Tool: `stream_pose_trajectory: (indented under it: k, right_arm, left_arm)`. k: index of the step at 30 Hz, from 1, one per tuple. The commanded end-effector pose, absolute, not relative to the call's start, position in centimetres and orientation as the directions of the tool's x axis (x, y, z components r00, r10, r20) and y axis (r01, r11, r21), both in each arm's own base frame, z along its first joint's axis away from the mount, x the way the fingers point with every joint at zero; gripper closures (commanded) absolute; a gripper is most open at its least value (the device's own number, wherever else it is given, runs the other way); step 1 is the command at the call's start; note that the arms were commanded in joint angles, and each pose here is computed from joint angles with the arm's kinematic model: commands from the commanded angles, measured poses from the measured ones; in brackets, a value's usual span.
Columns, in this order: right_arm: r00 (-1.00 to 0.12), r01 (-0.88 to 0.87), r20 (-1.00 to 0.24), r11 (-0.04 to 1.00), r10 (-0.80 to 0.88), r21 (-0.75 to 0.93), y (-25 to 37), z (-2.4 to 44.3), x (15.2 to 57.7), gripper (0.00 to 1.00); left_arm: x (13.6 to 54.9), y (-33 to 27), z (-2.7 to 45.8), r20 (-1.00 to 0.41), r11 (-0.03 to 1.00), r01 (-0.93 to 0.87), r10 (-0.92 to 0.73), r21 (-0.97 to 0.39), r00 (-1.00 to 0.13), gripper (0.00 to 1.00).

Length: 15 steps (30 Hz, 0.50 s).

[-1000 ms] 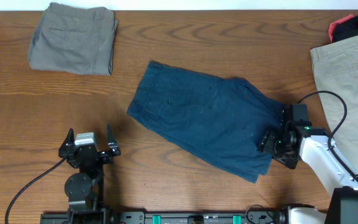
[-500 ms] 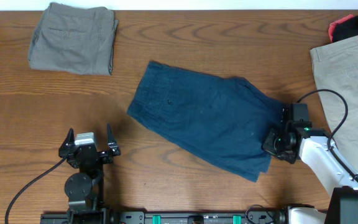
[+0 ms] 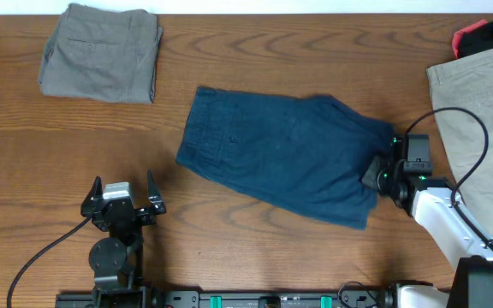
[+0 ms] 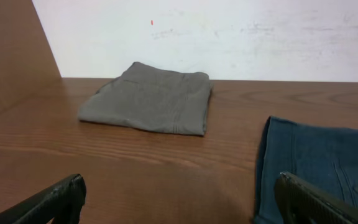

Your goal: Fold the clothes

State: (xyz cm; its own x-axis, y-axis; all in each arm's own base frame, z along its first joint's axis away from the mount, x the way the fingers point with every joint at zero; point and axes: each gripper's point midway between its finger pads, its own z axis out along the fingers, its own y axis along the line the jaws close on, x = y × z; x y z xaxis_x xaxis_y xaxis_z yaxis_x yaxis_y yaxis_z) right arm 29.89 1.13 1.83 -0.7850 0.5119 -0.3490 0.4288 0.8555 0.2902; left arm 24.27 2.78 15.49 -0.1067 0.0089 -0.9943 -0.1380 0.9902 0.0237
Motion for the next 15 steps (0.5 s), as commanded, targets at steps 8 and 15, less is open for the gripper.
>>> stream_pose_trajectory:
  k: [8,15]
  right_arm:
    - [-0.663,0.379,-0.571,0.875,0.484,0.301,-0.8,5.4,35.0,0.99]
    - [-0.694,0.372,-0.515,0.863,0.503,0.342,-0.6,6.1,35.0,0.94]
  left_arm:
    - [24.1,3.3,13.8,-0.988,0.985,-0.168,0.001,0.027,-0.151,0.02]
    - [24.1,3.3,13.8,-0.988,0.985,-0.168,0.001,0.027,-0.151,0.02]
